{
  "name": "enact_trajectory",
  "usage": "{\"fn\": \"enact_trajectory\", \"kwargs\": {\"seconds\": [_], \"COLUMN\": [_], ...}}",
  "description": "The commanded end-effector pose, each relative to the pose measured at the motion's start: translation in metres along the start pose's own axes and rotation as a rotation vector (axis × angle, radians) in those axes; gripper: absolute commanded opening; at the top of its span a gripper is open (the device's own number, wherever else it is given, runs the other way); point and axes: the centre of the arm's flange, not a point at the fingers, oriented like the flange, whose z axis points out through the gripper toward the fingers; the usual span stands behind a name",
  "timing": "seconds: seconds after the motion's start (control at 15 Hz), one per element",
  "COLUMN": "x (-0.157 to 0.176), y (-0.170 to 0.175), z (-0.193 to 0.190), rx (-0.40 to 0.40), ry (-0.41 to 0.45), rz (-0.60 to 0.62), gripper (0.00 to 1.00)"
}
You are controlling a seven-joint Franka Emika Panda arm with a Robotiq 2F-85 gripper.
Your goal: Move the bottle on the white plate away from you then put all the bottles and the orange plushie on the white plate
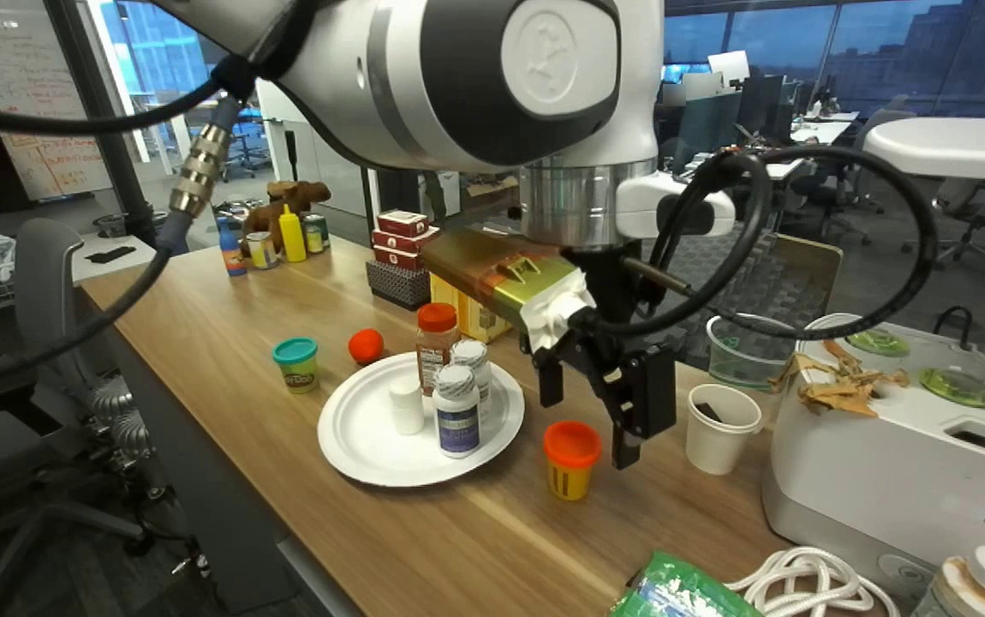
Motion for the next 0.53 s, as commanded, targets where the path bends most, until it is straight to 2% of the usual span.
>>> {"fn": "enact_trajectory", "kwargs": {"seconds": [0.0,0.47], "x": [0.017,0.021], "y": [-0.013,-0.022], "z": [0.008,0.027], "rx": [0.011,0.022], "ry": [-0.059,-0.109], "rz": [0.021,0.018], "gripper": [1.0,1.0]}}
